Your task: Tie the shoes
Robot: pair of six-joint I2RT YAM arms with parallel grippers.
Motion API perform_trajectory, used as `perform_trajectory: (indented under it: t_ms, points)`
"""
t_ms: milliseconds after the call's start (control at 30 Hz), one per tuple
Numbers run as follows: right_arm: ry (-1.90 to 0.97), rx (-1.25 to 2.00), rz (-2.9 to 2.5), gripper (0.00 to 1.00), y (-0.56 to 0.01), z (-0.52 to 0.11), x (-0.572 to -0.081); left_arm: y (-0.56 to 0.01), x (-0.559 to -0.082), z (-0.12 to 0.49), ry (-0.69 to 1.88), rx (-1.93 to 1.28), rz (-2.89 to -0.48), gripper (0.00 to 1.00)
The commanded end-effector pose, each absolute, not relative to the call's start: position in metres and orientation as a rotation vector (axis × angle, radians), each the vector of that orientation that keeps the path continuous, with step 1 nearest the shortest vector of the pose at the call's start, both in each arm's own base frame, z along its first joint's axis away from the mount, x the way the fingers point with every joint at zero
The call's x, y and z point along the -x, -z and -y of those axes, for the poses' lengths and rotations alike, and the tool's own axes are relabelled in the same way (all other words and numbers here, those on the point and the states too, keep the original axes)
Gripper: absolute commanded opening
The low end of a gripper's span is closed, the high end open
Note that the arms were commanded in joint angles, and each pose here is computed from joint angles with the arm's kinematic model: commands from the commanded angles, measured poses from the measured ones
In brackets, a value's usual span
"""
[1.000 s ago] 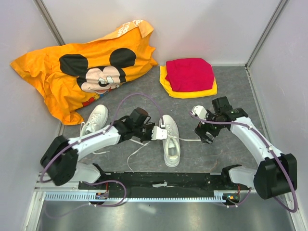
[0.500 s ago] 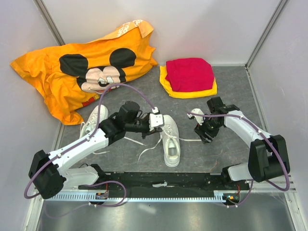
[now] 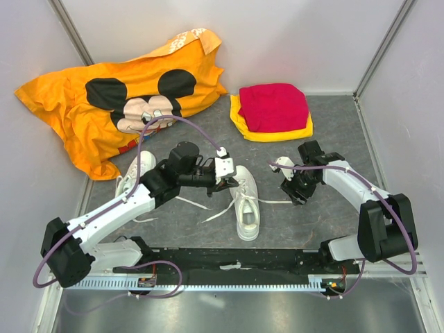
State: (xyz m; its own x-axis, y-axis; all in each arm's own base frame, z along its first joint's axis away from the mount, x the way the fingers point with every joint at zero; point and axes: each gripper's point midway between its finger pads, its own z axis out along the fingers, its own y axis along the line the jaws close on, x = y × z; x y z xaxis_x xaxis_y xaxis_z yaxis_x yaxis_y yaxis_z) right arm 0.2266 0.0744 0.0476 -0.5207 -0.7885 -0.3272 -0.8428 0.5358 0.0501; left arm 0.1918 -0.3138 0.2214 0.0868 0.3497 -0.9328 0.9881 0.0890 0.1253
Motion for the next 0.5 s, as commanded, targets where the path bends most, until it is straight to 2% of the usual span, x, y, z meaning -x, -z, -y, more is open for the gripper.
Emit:
perform_trajectory:
  t_ms: [0,333,467]
  points:
    - [-0.312,1.404,-2.456,0.62,-0.046,-0.079,-0.226,-0.247,-0.185,0.317,0.891,-1.409,-1.339,0.02]
    - [-0.172,1.497,-2.418,0.62,-0.028,-0.072,-0.231,-0.239,-0.182,0.315,0.889,-1.431,-1.339,0.02]
    - [-0.067,1.550,-2.419,0.57,-0.015,-0.065,-0.228,-0.236,-0.182,0.314,0.882,-1.441,-1.335,0.02]
